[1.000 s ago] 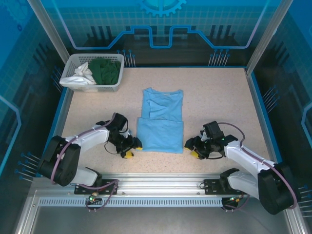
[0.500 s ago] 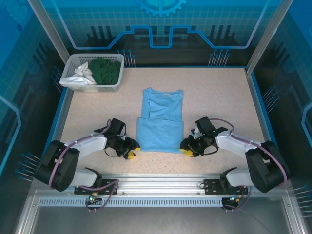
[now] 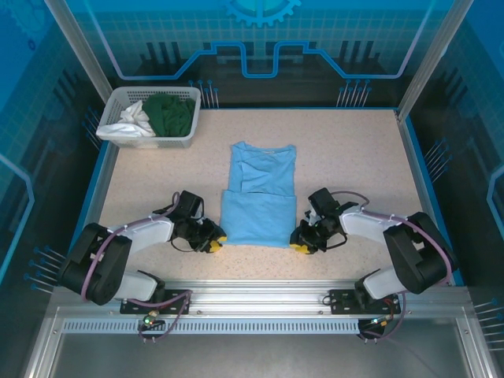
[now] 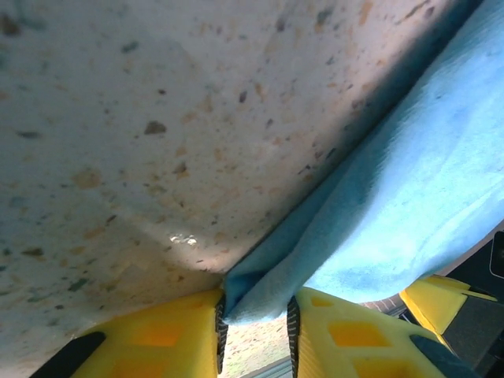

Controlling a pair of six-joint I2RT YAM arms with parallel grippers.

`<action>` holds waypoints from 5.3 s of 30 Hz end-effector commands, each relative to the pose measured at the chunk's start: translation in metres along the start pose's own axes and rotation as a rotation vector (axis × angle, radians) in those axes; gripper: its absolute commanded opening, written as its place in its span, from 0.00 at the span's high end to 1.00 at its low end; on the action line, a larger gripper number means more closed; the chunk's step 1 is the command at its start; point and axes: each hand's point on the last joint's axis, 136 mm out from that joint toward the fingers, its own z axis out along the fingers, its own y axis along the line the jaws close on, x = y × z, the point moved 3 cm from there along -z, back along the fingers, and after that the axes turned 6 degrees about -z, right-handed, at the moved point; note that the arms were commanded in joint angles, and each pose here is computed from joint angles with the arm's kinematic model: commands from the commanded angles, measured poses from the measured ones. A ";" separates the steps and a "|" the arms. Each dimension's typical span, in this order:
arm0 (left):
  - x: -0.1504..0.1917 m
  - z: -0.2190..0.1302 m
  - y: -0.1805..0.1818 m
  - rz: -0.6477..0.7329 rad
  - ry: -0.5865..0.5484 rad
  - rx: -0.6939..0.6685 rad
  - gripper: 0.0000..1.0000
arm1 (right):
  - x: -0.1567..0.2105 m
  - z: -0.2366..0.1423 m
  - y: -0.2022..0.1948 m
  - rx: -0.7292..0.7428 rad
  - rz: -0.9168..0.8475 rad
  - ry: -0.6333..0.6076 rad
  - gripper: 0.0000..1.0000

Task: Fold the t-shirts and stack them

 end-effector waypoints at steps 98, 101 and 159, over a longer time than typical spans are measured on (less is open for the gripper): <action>-0.054 -0.017 -0.203 0.285 -0.085 0.048 0.66 | -0.172 -0.029 0.144 -0.135 0.075 -0.163 0.82; -0.068 0.007 -0.179 0.291 -0.134 -0.035 0.67 | -0.171 0.002 0.132 -0.080 0.075 -0.121 0.82; -0.092 -0.093 -0.251 0.493 -0.299 0.090 0.12 | -0.188 -0.058 0.137 0.316 -0.076 -0.257 0.26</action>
